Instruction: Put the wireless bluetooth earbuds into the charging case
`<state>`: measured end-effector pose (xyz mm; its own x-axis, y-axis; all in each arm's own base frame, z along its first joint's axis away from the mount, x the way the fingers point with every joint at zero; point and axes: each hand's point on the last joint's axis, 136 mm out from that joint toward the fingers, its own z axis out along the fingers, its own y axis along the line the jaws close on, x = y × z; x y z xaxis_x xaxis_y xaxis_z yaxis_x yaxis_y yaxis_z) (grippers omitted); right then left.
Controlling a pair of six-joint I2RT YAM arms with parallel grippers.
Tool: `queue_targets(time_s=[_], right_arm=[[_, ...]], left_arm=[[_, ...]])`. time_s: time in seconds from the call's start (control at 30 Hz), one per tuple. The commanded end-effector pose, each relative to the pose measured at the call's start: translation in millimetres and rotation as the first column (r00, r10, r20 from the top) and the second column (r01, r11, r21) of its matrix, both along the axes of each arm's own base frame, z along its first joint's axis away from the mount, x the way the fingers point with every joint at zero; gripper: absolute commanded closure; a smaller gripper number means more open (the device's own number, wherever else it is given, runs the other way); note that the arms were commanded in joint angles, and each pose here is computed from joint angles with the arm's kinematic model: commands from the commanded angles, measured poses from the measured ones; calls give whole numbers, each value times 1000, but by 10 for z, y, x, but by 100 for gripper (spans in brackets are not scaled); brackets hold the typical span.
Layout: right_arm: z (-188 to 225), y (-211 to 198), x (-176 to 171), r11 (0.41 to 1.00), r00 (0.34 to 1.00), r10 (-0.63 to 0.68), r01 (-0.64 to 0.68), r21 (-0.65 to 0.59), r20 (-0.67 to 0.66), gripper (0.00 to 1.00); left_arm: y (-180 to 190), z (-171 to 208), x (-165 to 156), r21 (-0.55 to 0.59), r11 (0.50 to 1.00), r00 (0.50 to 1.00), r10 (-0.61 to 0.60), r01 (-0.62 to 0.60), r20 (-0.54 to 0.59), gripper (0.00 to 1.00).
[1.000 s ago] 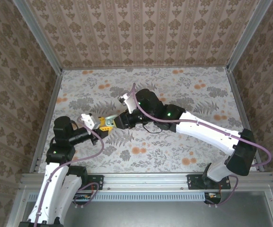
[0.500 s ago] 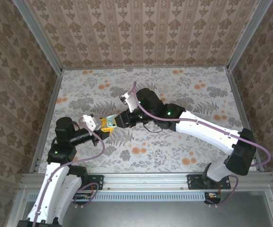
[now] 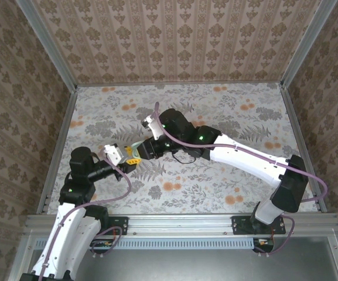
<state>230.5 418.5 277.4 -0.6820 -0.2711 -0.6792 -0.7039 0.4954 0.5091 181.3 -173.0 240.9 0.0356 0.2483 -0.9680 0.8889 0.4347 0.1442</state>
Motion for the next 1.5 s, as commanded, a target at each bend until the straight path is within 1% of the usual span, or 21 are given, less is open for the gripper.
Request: queue_targets(time_s=[0.0,0.2,0.33,0.53,0.7,0.77,0.8,0.9,0.97,1.0,1.03,1.07,1.1,1.13,1.2,1.27,1.33,1.4,1.47], right_arm=[[-32,41,8,999,1000,6,-5,-37,29,64],[167,72,-43,998,998,39,-42,54,59,62],[226,42,-39,996,997,39,-43,72,63,62],[219,22,-44,995,998,51,-53,85,30,62],[254,-13,14,994,999,36,-37,102,12,62],[292,-42,61,993,1000,21,-22,117,2,62],[300,-76,114,992,1000,1,0,124,-5,61],[178,-223,381,987,992,-117,121,103,-45,62],[-80,-320,603,978,975,-206,209,26,-78,61],[-224,-330,690,973,969,-232,231,-18,-86,62],[-350,-311,758,969,965,-246,242,-54,-90,62],[-479,-271,811,965,962,-254,246,-86,-97,62],[-608,-230,873,959,956,-270,258,-115,-113,63],[-735,-162,921,956,952,-276,258,-138,-131,63],[-976,-31,981,949,945,-285,254,-189,-159,64],[-1206,112,990,942,948,-271,226,-247,-166,65],[-1426,286,924,941,969,-207,158,-300,-136,65],[-1619,446,832,941,988,-115,73,-331,-107,66],[-1756,583,756,934,998,-13,-11,-356,-63,66]], left_arm=[[-15,25,-21,21,1000,997,-20,18,81,100],[20,2,5,41,999,995,7,-11,98,100],[21,-50,51,43,999,999,12,-14,41,100],[24,-10,126,-41,999,999,-7,5,-43,100],[78,-2,213,-86,996,994,6,-15,-109,100],[106,0,245,-98,995,991,16,-29,-135,100],[139,-17,287,-101,993,987,42,-58,-157,100],[295,-86,432,-97,981,959,141,-169,-245,100],[472,-157,557,-94,954,917,243,-285,-315,100],[590,-208,631,-79,928,883,316,-364,-348,100],[719,-293,691,-40,891,833,407,-453,-375,100],[818,-360,724,-11,857,789,470,-515,-396,100],[975,-441,766,29,800,725,558,-599,-405,100],[1103,-515,779,60,749,664,619,-660,-419,100],[1300,-649,756,124,664,564,706,-737,-429,100],[1431,-700,718,157,605,505,759,-781,-411,100],[1547,-692,678,167,545,454,802,-822,-388,100],[1634,-671,651,166,499,415,831,-851,-370,100],[1677,-657,633,164,474,394,845,-865,-362,100]])
